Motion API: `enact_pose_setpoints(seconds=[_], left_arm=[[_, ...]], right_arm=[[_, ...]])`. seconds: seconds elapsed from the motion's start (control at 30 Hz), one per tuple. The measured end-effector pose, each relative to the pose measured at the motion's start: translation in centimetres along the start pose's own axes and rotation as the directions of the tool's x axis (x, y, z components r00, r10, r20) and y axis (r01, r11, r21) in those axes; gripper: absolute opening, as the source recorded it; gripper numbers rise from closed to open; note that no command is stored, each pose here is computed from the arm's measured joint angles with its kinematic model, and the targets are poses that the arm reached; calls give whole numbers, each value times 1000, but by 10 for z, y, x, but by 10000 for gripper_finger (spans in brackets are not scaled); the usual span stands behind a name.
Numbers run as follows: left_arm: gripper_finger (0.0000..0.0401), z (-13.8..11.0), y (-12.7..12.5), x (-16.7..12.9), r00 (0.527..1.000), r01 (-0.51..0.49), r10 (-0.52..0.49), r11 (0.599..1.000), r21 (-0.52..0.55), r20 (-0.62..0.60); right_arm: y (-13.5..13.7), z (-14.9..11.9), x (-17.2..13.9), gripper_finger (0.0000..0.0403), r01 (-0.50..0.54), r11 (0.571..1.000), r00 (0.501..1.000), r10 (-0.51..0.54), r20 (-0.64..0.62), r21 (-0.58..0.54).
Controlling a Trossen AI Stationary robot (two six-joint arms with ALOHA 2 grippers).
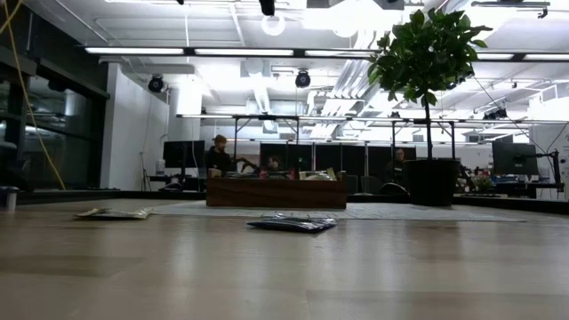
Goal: Pick & Place Tea
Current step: Put the violet tea packet into the left side of the brown organizer
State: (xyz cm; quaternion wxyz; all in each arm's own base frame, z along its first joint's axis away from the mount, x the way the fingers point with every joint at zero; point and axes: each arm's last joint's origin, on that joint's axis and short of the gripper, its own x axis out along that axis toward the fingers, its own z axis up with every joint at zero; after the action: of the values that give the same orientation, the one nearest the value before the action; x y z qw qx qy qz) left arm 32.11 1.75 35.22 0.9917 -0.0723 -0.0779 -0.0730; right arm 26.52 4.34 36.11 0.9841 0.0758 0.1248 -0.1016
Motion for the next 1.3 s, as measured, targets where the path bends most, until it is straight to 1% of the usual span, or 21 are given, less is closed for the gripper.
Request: enact_pose_setpoints(seconds=[0.2, 0.43, 0.5, 0.8, 0.87, 0.97, 1.13, 1.23, 1.3], left_arm=[[63, -2, 0, 0, 999, 21, -21, 1000, -9, -24], [10, -3, 0, 0, 1000, 3, -3, 1000, -15, -30], [3, -2, 0, 0, 1000, 3, -3, 1000, -14, -25], [1, -2, 0, 0, 1000, 1, -1, 1000, -15, -24], [0, -2, 0, 0, 1000, -3, 3, 1000, -7, -23], [0, -2, 0, 0, 1000, -6, 6, 1000, 0, -21], [0, -2, 0, 0, 1000, -6, 6, 1000, 2, -21], [0, -3, 1, 0, 999, -15, 15, 1000, 4, -34], [0, -6, 2, 0, 998, -41, 42, 999, 22, -54]], right_arm=[[0, 1, 0, 3, 7, 1000, 1000, -7, 10, 0], [0, 1, 0, 3, 7, 1000, 1000, -7, 15, 1], [0, 2, 0, 3, 8, 1000, 1000, -8, 16, 5], [0, 2, 0, 8, 12, 1000, 1000, -12, 18, 28], [-1, 2, 0, 20, 30, 999, 999, -31, 22, 32], [-1, 2, 0, 50, 49, 998, 998, -49, 25, 32], [-1, 2, 0, 105, 43, 998, 999, -44, 22, 38], [-2, -1, -1, 138, 49, 997, 999, -49, -3, 64], [-4, -4, -3, 158, 76, 994, 996, -73, -40, 79]])
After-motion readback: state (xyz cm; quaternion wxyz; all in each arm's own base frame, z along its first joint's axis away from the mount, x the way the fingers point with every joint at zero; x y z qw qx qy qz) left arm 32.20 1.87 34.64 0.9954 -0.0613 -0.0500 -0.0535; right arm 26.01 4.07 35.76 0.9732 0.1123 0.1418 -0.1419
